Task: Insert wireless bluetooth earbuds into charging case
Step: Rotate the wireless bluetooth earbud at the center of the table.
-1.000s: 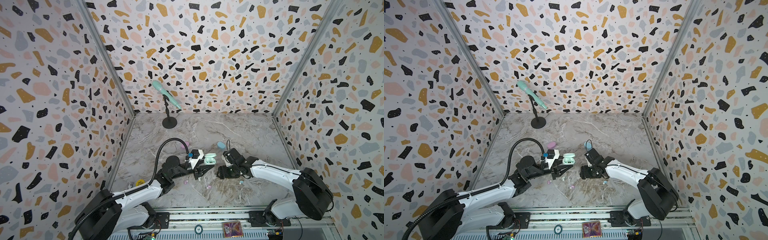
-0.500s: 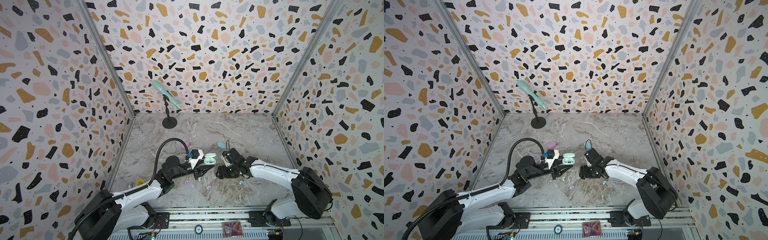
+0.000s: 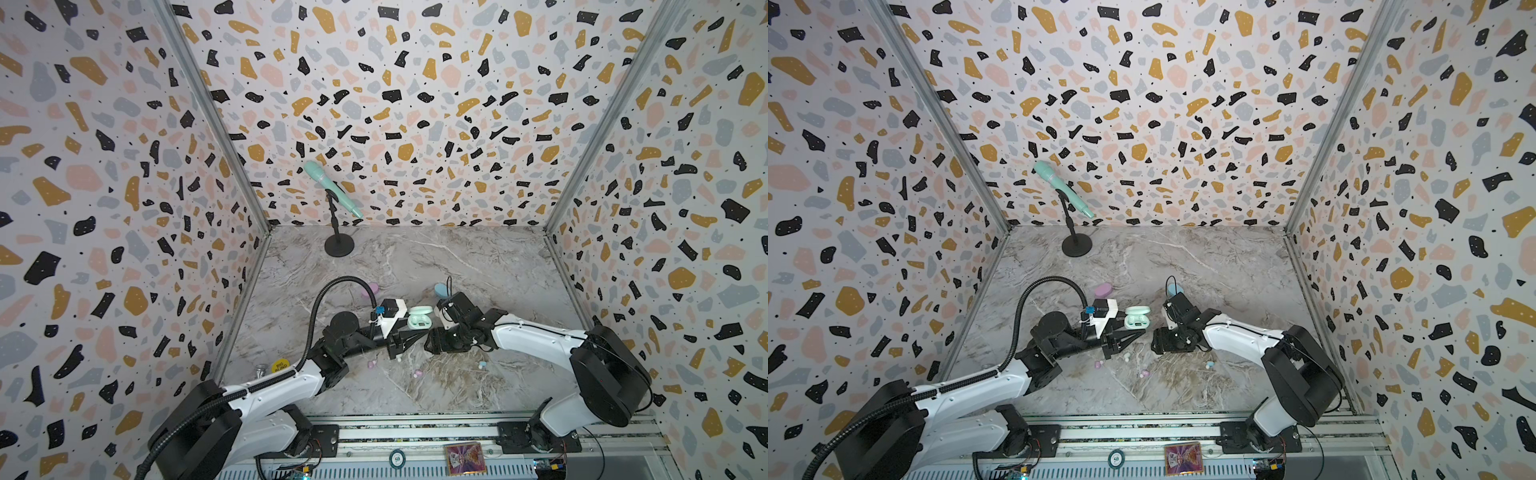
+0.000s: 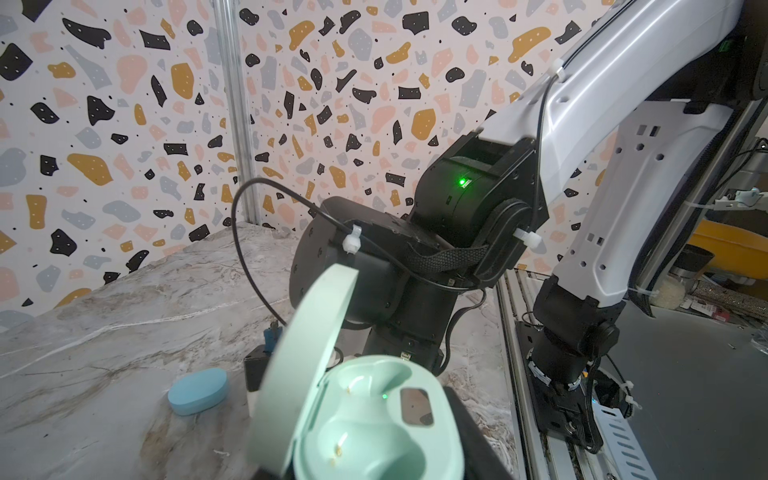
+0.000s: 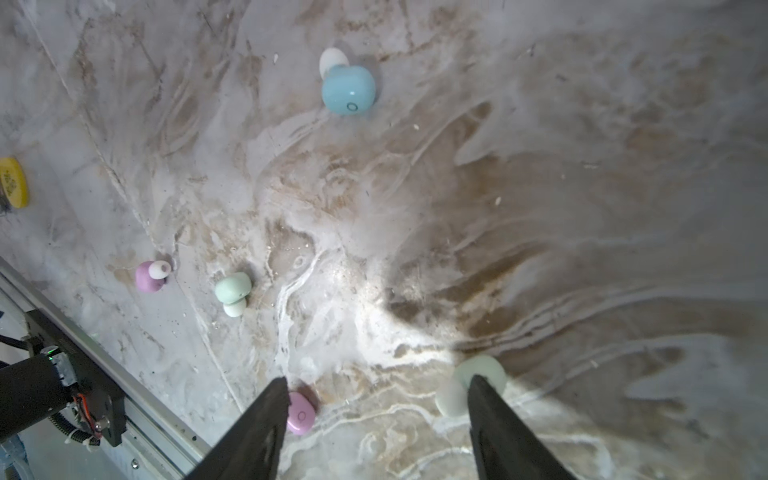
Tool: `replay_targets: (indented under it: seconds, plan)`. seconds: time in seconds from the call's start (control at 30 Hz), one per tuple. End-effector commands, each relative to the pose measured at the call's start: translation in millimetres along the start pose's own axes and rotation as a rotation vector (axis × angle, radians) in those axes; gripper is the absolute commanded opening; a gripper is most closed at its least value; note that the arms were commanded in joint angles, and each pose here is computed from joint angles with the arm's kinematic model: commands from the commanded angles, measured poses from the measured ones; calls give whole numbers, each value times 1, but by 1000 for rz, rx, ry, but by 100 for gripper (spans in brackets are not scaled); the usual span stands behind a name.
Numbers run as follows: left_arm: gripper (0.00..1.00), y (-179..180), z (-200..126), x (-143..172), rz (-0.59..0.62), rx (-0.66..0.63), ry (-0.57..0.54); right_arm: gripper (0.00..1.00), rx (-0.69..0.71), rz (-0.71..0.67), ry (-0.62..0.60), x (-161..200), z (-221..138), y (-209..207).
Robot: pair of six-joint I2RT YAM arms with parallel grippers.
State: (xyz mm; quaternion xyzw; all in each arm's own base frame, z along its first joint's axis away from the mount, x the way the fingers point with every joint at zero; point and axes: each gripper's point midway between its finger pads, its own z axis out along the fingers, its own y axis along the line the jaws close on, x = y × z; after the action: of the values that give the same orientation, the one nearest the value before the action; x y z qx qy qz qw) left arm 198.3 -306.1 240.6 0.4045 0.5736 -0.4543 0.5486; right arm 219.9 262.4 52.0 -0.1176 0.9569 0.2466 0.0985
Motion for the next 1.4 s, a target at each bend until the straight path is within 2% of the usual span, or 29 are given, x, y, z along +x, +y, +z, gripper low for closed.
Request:
replay_targets:
  seconds: [0.0, 0.37, 0.63, 1.0, 1.37]
  plan:
    - [27, 0, -1, -19, 51, -4, -56, 69, -30, -15, -2, -4, -4, 10]
    - [27, -1, -1, -20, 52, 0, -62, 69, 15, 34, 23, 21, -6, -6]
    - [27, -1, -1, -20, 48, 4, -61, 69, 26, 25, -11, 15, -12, -6]
    - [27, 0, -2, -19, 45, -4, -59, 64, 173, -18, -21, 5, 2, -24]
    - [27, 13, -21, -25, 10, -99, -96, 61, 365, -88, -3, 3, 13, -31]
